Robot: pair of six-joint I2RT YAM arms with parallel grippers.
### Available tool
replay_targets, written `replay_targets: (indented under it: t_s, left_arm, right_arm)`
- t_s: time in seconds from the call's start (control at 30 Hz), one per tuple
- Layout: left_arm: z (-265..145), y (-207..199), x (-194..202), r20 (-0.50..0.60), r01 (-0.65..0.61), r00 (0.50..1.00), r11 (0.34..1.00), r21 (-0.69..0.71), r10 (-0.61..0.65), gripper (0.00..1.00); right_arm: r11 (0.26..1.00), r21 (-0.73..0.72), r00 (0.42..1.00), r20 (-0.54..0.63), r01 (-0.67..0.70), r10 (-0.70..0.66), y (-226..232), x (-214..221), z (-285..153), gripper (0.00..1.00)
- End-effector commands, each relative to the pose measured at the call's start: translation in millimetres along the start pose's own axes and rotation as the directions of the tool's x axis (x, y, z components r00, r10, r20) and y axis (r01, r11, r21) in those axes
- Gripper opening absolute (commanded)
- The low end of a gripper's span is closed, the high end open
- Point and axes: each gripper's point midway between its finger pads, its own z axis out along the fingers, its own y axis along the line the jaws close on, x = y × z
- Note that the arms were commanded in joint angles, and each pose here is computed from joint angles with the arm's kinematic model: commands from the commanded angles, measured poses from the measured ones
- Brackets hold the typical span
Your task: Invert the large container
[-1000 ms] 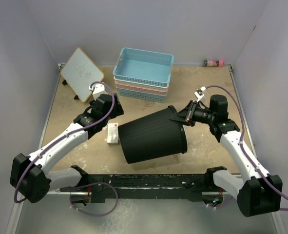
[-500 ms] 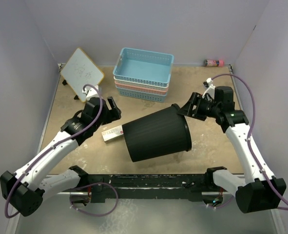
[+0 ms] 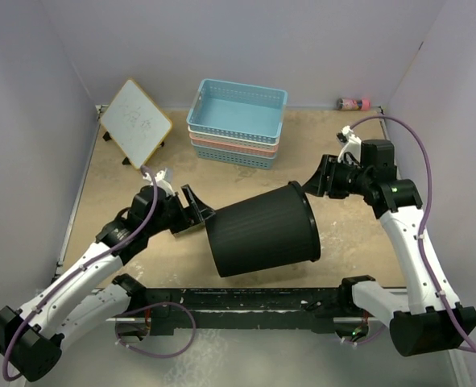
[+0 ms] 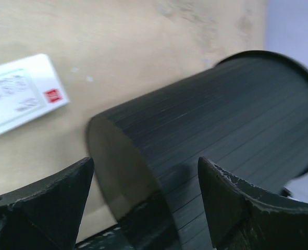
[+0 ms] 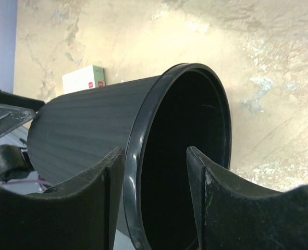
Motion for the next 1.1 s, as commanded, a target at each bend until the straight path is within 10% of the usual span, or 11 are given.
replay_targets:
  t_s: [0.0, 0.27, 1.07]
  left_arm:
    - [-7, -58, 8, -0.084, 0.144, 0.989, 0.943, 0.299, -0.124, 0.78]
    - [-2, -82, 11, -0.123, 0.168, 0.984, 0.910, 0.378, -0.130, 0.78]
    - [-16, -211, -115, 0.224, -0.127, 0.975, 0.852, 0.508, 0.012, 0.78]
  right_arm:
    - [0.996, -0.079, 0.997, -0.061, 0.037, -0.041, 14, 21, -11, 0.48]
    - [0.997, -0.072, 0.993, -0.120, -0.015, 0.007, 2, 52, 1, 0.21]
    - [0.992, -0.079, 0.994, 0.031, -0.100, 0.103, 1, 8, 29, 0.23]
